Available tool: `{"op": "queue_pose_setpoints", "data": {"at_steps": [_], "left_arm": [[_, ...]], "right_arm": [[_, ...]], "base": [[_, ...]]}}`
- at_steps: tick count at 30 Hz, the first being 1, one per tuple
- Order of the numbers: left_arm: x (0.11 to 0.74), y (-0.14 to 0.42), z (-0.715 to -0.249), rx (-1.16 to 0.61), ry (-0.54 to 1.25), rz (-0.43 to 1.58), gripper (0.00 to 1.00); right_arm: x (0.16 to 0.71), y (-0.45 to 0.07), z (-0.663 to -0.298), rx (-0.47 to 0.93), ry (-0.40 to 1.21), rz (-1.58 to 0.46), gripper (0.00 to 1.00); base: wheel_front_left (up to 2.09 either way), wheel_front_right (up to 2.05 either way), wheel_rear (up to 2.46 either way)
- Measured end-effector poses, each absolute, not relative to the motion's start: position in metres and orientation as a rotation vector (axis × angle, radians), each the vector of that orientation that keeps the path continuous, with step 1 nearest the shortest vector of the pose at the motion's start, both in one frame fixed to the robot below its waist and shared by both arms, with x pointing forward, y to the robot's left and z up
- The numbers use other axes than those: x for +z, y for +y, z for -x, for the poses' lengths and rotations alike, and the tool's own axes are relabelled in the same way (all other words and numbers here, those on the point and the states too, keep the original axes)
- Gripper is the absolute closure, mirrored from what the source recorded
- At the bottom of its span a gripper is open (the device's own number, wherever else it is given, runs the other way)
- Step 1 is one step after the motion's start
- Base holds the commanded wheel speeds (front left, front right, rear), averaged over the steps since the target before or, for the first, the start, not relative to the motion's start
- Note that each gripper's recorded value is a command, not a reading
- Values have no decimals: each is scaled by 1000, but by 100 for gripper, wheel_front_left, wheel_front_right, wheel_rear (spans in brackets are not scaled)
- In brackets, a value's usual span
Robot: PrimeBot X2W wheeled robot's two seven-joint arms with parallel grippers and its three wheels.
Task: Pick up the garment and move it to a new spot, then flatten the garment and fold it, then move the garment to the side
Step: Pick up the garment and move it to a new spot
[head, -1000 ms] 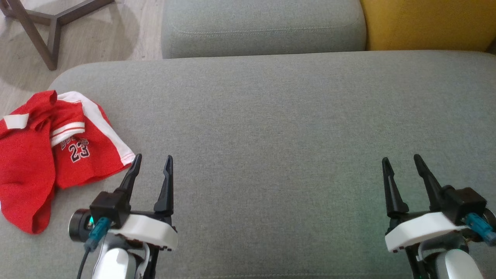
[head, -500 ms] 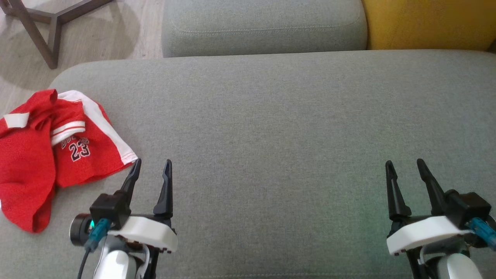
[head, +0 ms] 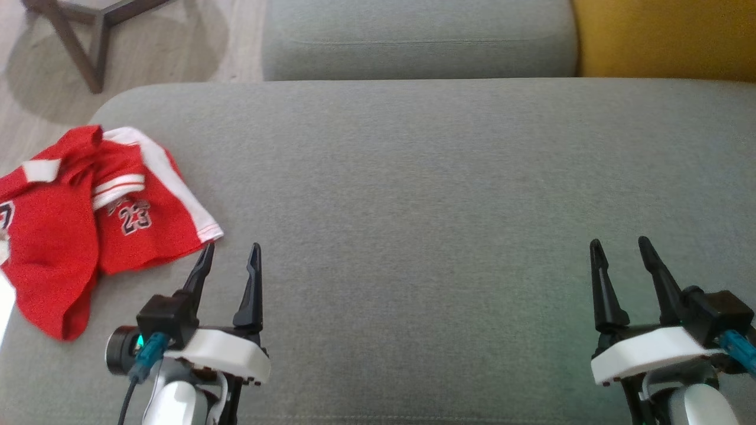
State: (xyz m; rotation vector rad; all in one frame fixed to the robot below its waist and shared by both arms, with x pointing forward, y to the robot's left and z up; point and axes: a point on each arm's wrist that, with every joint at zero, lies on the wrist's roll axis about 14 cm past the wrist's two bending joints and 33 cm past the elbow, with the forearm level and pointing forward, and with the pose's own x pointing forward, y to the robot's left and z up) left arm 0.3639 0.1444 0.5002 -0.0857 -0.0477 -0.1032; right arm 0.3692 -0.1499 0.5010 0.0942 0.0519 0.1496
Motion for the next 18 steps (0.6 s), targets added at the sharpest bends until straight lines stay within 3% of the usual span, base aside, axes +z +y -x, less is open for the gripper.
{"op": "queue_pose_setpoints", "data": {"at_steps": [18], "left_arm": [[502, 225, -332, 158, -61, 83, 0]], "right_arm": [[507, -65, -393, 398, 52, -97, 0]], "base": [[0, 0, 0]]}}
